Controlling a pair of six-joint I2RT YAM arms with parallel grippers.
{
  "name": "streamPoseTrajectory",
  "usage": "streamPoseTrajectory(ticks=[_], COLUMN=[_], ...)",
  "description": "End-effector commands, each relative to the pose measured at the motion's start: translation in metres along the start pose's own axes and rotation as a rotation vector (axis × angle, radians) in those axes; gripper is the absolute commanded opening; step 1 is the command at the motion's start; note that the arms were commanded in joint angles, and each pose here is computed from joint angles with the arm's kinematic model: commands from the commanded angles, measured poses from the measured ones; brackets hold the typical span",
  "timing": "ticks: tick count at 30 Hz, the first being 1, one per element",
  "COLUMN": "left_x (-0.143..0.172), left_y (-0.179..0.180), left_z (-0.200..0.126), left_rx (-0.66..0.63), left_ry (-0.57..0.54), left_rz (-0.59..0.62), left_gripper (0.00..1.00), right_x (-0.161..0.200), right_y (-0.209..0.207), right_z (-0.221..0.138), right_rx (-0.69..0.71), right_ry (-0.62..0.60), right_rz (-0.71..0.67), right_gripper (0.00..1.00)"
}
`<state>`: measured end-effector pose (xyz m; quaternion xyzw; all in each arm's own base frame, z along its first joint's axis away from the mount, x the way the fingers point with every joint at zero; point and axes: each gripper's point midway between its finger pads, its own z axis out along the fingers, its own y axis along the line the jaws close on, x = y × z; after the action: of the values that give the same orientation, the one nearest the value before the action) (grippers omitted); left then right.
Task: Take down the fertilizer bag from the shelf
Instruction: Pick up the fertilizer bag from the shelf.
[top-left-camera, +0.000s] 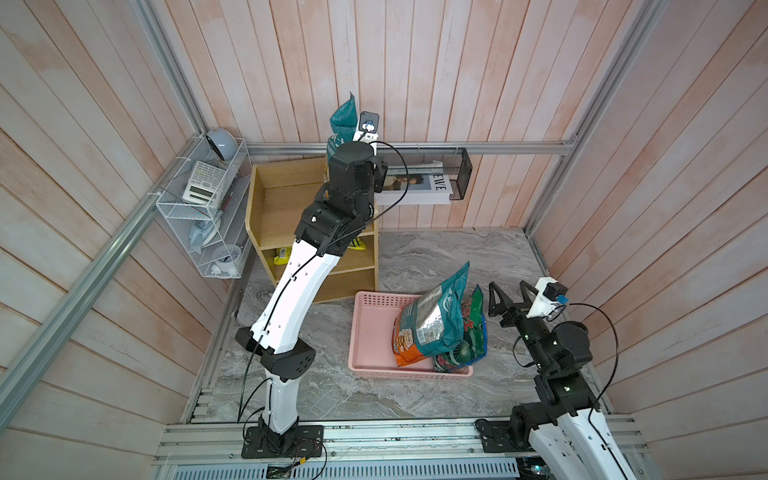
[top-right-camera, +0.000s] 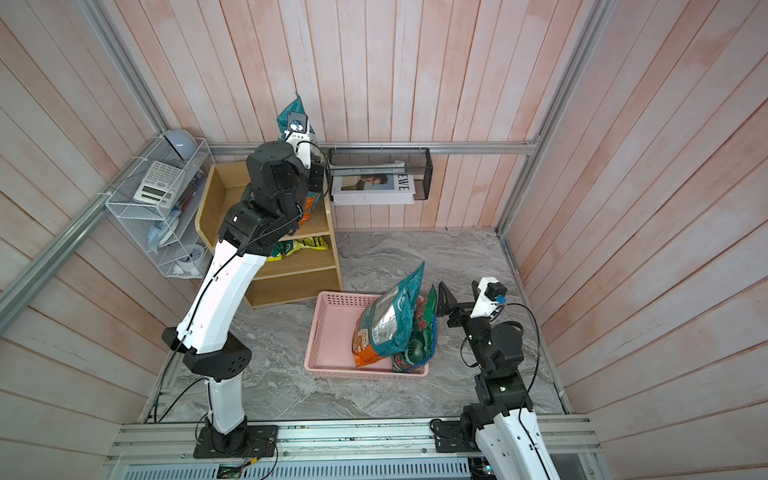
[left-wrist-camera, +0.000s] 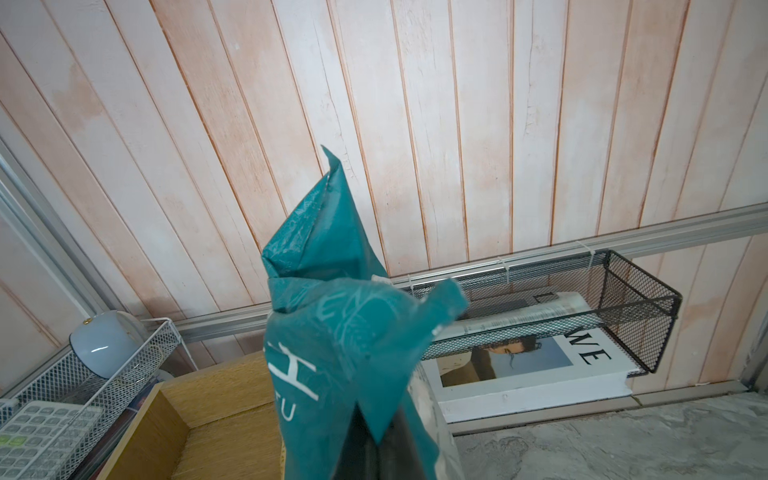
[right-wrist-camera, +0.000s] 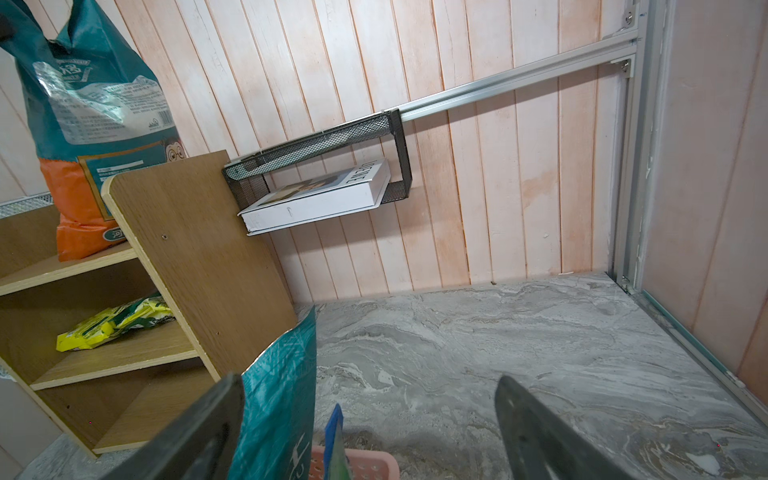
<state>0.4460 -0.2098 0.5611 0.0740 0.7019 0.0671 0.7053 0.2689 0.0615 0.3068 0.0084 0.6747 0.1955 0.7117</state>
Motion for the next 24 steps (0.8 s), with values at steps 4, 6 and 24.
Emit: streamPoseTrajectory(ticks=[4, 6, 24], left_x=[-0.017, -0.014, -0.005], left_y=[0.015, 0.012, 0.011], left_z=[-0.04, -0.052, -0.171], left_rx=[-0.049, -0.103, -0.115], left_ry=[-0.011, 0.014, 0.042], left_rz=[-0.011, 0.037, -0.053], left_gripper=[0.0, 0.0, 0.0], right_x=[0.001, 0.001, 0.003], right_y=[0.003, 0.003, 0.004], right_z=[0.0, 0.0, 0.002], right_rx=[-0.02, -0.022, -0.029], right_ry=[-0.012, -0.011, -0.004], right_rz=[0.005, 0.007, 0.011], right_gripper=[0.98, 0.98, 0.98])
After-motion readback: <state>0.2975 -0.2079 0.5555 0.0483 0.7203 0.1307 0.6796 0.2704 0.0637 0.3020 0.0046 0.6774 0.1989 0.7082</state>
